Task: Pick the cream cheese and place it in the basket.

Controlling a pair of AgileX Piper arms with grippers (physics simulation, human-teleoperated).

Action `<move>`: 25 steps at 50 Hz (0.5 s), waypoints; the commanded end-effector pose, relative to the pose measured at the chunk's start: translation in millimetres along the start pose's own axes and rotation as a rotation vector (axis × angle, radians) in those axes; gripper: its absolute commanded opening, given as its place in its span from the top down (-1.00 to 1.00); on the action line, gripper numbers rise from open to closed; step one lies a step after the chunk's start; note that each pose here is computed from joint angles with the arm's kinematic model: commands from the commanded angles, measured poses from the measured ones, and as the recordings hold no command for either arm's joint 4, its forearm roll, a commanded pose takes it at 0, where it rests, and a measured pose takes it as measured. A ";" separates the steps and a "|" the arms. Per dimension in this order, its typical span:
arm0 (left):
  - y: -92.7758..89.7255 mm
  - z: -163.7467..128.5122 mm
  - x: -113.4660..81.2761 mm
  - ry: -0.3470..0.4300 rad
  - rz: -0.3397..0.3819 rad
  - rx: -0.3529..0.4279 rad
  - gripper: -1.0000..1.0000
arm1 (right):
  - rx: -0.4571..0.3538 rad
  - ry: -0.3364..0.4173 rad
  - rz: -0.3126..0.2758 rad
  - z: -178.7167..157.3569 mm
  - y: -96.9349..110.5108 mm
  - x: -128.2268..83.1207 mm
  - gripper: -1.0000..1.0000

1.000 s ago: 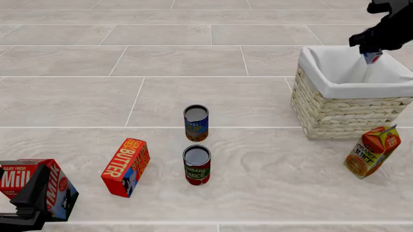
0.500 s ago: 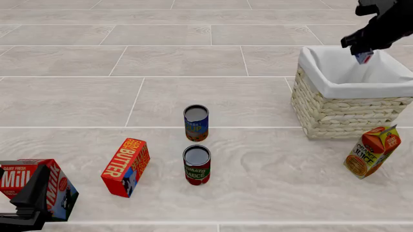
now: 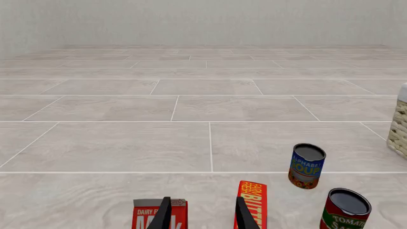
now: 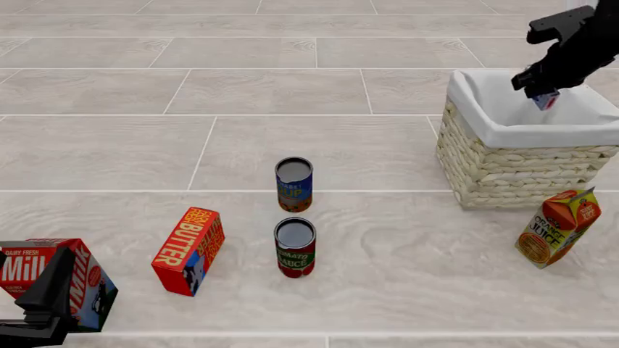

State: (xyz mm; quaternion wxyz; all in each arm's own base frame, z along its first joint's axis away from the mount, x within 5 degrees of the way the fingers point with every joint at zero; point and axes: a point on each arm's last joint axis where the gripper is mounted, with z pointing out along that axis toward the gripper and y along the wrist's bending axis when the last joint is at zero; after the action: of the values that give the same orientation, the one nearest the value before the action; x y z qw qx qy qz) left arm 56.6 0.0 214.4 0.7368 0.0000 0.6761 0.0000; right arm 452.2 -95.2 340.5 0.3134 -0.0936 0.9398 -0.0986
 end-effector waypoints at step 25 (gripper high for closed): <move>0.0 0.0 0.0 0.000 0.000 0.000 -1.00 | 0.000 0.028 -0.068 14.1 -6.0 7.8 1.00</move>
State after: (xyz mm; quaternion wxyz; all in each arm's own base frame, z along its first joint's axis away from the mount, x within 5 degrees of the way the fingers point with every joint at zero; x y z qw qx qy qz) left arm 56.6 0.0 214.4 0.7368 0.0000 0.6761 0.0000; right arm 456.6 -101.5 324.3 0.2951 -0.1207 0.9419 -0.1056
